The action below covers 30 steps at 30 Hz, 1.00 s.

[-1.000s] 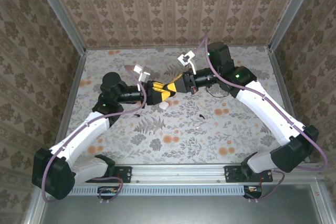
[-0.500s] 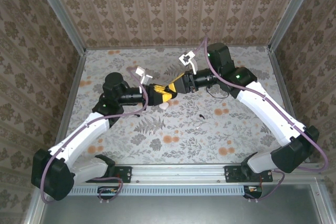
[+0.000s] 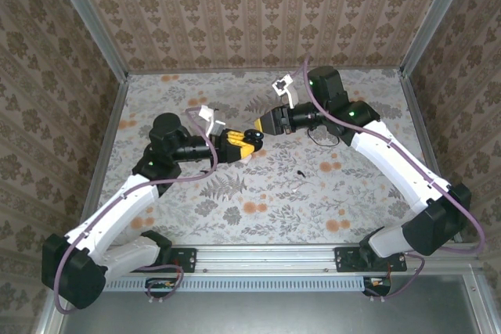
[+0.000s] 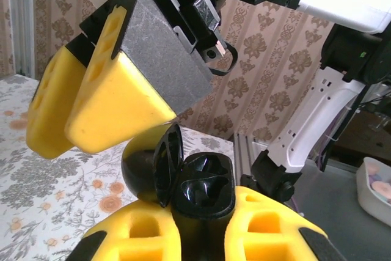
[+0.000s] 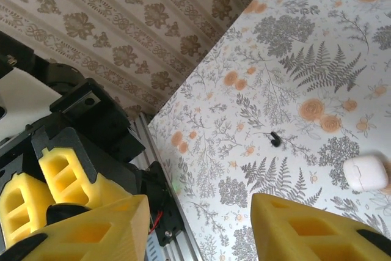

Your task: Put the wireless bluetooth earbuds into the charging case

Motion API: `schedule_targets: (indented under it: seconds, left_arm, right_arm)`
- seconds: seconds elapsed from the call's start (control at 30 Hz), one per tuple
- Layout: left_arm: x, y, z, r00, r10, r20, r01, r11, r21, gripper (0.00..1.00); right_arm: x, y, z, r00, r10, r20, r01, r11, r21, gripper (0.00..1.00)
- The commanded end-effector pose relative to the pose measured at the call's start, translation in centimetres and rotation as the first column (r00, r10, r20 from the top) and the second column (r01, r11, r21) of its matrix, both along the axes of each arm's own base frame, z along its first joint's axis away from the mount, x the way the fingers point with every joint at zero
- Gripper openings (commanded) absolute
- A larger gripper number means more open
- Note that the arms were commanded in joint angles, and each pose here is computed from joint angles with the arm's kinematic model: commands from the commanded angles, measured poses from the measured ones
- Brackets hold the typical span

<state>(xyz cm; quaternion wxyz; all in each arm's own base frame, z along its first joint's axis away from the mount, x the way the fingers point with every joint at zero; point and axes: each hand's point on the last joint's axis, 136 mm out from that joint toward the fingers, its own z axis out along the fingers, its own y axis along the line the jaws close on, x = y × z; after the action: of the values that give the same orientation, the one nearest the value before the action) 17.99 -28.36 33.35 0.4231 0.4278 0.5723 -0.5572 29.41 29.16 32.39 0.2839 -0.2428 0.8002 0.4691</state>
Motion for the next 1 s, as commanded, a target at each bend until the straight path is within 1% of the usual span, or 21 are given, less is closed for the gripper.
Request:
schedule_targets:
  seconds: [0.0, 0.07, 0.1, 0.13, 0.23, 0.3, 0.33, 0.4, 0.47, 0.57, 0.63, 0.77, 0.87, 0.97]
  left_arm:
    - [0.8, 1.1, 0.3, 0.994, 0.075, 0.078, -0.075, 0.997, -0.010, 0.00]
    - [1.6, 1.9, -0.5, 0.990, 0.125, 0.065, -0.126, 0.992, 0.007, 0.00]
    - [1.8, 2.2, -0.9, 0.988, 0.143, 0.064, -0.144, 0.989, 0.014, 0.00]
    - [2.0, 2.6, -1.3, 0.984, 0.165, 0.061, -0.167, 0.986, 0.026, 0.00]
    - [2.2, 3.8, -3.0, 0.971, 0.230, 0.071, -0.235, 0.969, 0.082, 0.00]
    - [2.0, 4.5, -4.0, 0.960, 0.265, 0.094, -0.275, 0.953, 0.124, 0.00]
    - [2.6, 5.5, -4.4, 0.943, 0.315, 0.106, -0.328, 0.933, 0.148, 0.00]
    - [2.8, 6.6, -5.4, 0.920, 0.370, 0.132, -0.390, 0.900, 0.194, 0.00]
    - [2.9, 7.9, -5.9, 0.889, 0.425, 0.168, -0.454, 0.863, 0.221, 0.00]
    - [3.0, 9.6, -6.2, 0.837, 0.500, 0.220, -0.543, 0.809, 0.227, 0.00]
    - [2.8, 10.4, -6.2, 0.816, 0.525, 0.241, -0.573, 0.790, 0.218, 0.00]
    - [2.6, 11.6, -6.3, 0.783, 0.560, 0.270, -0.617, 0.754, 0.224, 0.00]
    - [2.5, 12.2, -6.5, 0.765, 0.579, 0.282, -0.641, 0.729, 0.241, 0.00]
    - [2.4, 12.6, -6.7, 0.758, 0.585, 0.287, -0.649, 0.717, 0.253, 0.00]
  right_arm:
    - [0.1, -1.0, -0.5, 0.998, -0.063, -0.019, 0.062, 0.998, -0.033, 0.50]
    - [0.8, -1.7, -0.9, 0.993, -0.115, -0.030, 0.114, 0.992, -0.058, 0.52]
    - [0.5, -2.4, -0.1, 0.989, -0.145, -0.011, 0.145, 0.988, -0.056, 0.52]
    - [0.9, -3.0, -0.3, 0.983, -0.186, -0.008, 0.185, 0.980, -0.070, 0.53]
    - [1.7, -4.5, -2.2, 0.957, -0.290, -0.020, 0.284, 0.948, -0.140, 0.54]
    - [2.3, -5.0, -4.1, 0.935, -0.351, -0.054, 0.338, 0.925, -0.176, 0.54]
    - [2.4, -5.1, -5.4, 0.921, -0.378, -0.088, 0.356, 0.913, -0.199, 0.54]
    - [2.9, -4.5, -6.8, 0.899, -0.419, -0.131, 0.388, 0.898, -0.209, 0.54]
    - [3.3, -3.1, -10.1, 0.877, -0.438, -0.199, 0.382, 0.885, -0.266, 0.52]
    - [3.3, -1.4, -13.1, 0.859, -0.455, -0.235, 0.363, 0.864, -0.349, 0.51]
    - [3.4, -0.8, -14.2, 0.859, -0.462, -0.222, 0.356, 0.849, -0.390, 0.50]
    - [3.0, 2.1, -15.5, 0.895, -0.414, -0.163, 0.310, 0.843, -0.439, 0.45]
    - [2.0, 4.7, -17.2, 0.908, -0.375, -0.186, 0.244, 0.836, -0.492, 0.44]
    - [1.8, 5.9, -18.5, 0.909, -0.375, -0.180, 0.233, 0.818, -0.526, 0.42]
